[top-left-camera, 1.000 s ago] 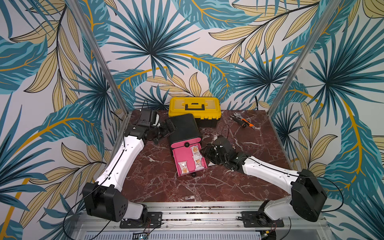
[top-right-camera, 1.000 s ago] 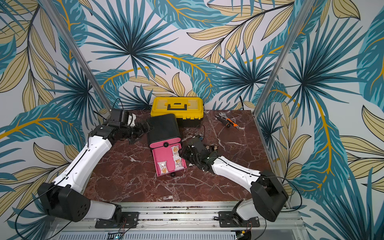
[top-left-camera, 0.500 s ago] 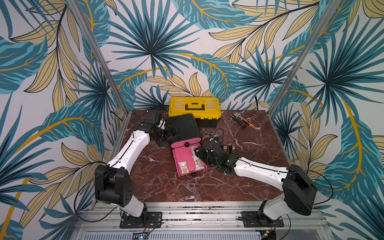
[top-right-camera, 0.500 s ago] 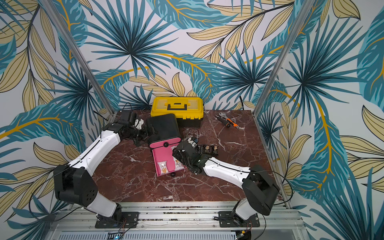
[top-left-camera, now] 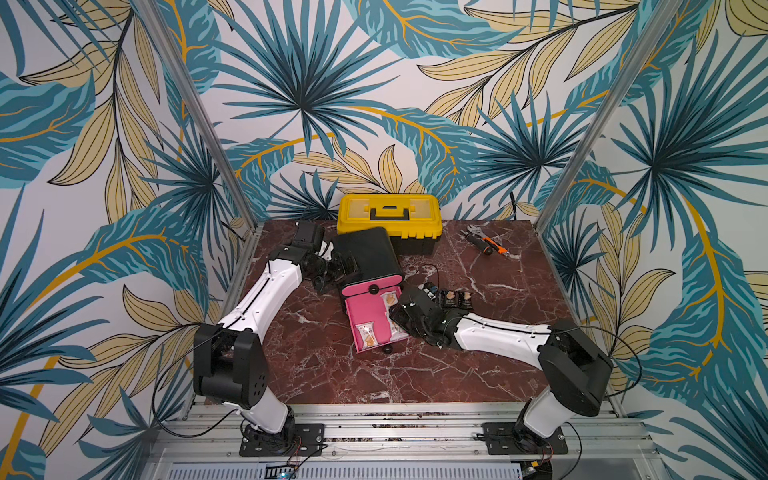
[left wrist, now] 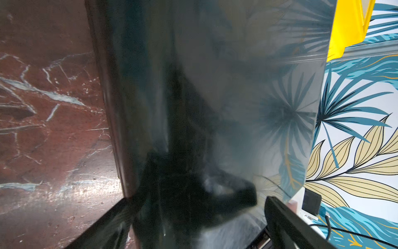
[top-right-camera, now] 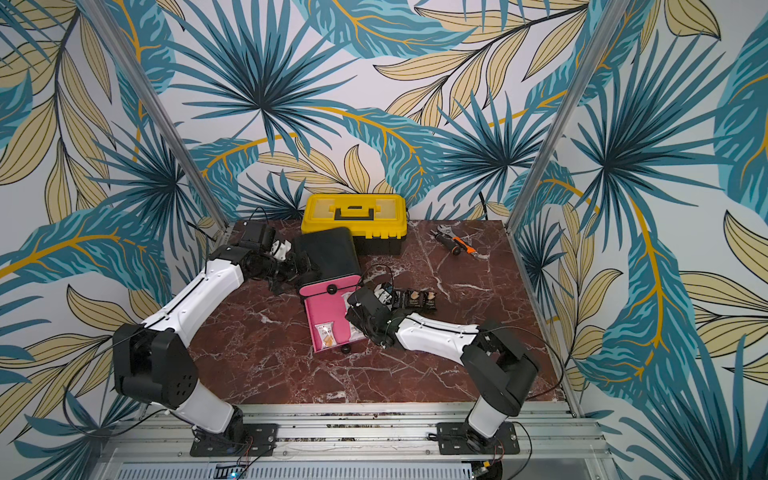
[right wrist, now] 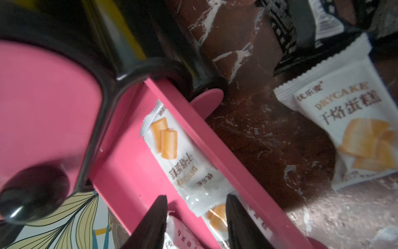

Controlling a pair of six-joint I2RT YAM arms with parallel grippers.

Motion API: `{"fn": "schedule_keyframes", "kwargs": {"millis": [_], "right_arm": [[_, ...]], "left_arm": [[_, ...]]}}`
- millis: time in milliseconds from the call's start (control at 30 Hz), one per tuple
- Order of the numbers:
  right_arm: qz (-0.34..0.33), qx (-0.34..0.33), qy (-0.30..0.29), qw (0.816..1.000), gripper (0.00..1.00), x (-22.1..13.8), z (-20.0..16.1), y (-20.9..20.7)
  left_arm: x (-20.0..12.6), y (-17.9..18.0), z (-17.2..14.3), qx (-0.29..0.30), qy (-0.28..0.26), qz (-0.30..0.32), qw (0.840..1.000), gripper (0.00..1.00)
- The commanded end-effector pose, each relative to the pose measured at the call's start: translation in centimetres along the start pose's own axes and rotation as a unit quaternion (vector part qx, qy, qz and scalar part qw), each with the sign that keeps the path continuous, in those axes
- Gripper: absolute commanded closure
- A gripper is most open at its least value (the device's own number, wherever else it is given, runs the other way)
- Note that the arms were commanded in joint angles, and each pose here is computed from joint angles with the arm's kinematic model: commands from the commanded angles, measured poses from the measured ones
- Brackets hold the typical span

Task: Take the cookies out of the drawer
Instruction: Pick up the cookie from the drawer.

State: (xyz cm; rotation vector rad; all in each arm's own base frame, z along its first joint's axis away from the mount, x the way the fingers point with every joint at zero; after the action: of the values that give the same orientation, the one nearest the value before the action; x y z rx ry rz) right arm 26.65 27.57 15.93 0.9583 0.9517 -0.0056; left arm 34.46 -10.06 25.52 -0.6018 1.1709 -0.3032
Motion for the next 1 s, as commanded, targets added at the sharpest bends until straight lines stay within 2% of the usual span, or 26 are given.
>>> {"fn": "schedule_keyframes", "kwargs": {"millis": [0, 200, 600, 733, 767, 867, 967], "right_arm": [[-0.011, 0.007, -0.005, 1.0, 0.51, 0.5, -0.2, 0.0], [-0.022, -0.005, -0.005, 1.0, 0.57, 1.4, -0.3, 0.6], [-0.052, -0.028, -0.003, 0.998, 0.87, 1.2, -0.2, 0.5], [-0.054, -0.051, 0.003, 0.997, 0.97, 0.7, -0.2, 1.1], [-0.073, -0.062, 0.006, 0.995, 0.99, 0.4, -0.3, 0.7], [-0.084, -0.09, 0.012, 0.992, 0.99, -0.4, -0.7, 1.2], [-0.111, -0.126, 0.011, 0.986, 0.88, -1.5, -1.2, 1.4]], "left_arm": [[0.1, -0.2, -0.2, 0.009, 0.012, -0.009, 1.0, 0.0], [0.0, -0.3, 0.0, 0.011, 0.01, -0.009, 1.0, 0.0], [-0.1, -0.3, -0.1, 0.011, 0.01, -0.005, 1.0, 0.0], [-0.2, -0.3, -0.1, 0.011, 0.009, -0.005, 1.0, 0.0], [-0.2, -0.3, -0.2, 0.011, 0.008, -0.005, 1.0, 0.0], [-0.5, -0.3, -0.3, 0.013, 0.005, -0.005, 1.0, 0.0], [-0.7, -0.3, -0.5, 0.013, 0.004, -0.003, 1.0, 0.0]]}}
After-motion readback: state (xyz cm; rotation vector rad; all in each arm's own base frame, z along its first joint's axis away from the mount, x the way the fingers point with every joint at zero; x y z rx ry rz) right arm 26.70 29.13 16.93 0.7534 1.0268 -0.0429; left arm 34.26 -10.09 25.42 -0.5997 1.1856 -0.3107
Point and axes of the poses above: each gripper's point midway between its finger pads, its own x axis out along the fingers, its own y axis along the line the jaws close on, z = x × y, the point moved 9 cm from there along -x, back along the fingers, and after that the axes turned 7 degrees about x, right-handed, at the moved point
